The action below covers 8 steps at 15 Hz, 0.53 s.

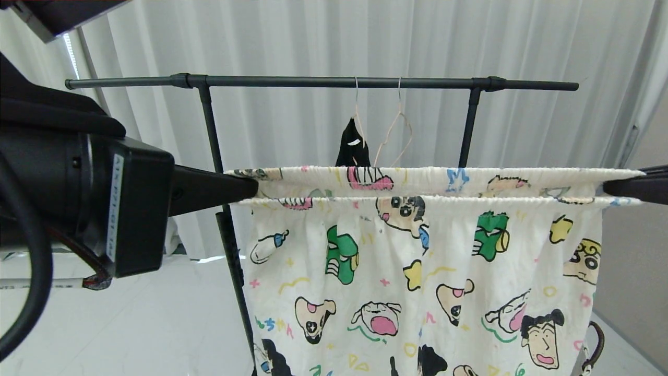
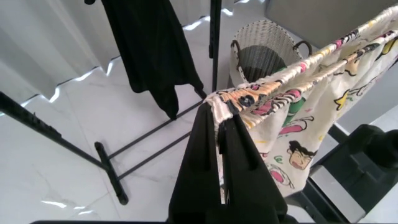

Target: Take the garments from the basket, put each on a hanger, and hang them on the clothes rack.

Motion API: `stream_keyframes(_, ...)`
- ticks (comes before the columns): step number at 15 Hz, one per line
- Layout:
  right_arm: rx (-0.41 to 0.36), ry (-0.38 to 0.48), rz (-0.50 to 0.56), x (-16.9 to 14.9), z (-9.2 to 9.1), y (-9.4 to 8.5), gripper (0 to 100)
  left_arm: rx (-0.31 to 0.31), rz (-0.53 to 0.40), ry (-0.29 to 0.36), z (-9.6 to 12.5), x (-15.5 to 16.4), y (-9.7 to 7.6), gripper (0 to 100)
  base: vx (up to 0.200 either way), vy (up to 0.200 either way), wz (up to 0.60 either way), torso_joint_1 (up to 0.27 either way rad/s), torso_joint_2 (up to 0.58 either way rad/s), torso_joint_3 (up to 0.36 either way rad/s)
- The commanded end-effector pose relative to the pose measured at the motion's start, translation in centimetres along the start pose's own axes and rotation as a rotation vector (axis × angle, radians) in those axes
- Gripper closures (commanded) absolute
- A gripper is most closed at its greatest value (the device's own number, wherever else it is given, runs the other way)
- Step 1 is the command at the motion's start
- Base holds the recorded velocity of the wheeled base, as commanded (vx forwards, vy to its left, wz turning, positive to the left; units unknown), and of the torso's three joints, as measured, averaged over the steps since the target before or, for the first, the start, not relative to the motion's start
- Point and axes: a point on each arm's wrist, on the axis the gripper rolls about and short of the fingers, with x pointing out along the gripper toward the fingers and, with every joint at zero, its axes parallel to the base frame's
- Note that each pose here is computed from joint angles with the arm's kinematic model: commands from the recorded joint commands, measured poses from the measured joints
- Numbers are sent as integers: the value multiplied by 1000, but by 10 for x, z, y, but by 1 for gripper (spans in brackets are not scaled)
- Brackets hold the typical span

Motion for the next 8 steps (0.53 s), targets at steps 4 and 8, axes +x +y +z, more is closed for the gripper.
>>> stream_keyframes(4, -18, 20, 7, -3, -10, 1, 0, -1, 24, 7, -1, 3, 0, 100, 0, 0, 0, 0, 0, 0)
stream_keyframes(8, -22, 37, -60, -10, -24, -6, 0, 16, 142, 43, -12, 10, 3, 100, 0, 0, 0, 0, 0, 0)
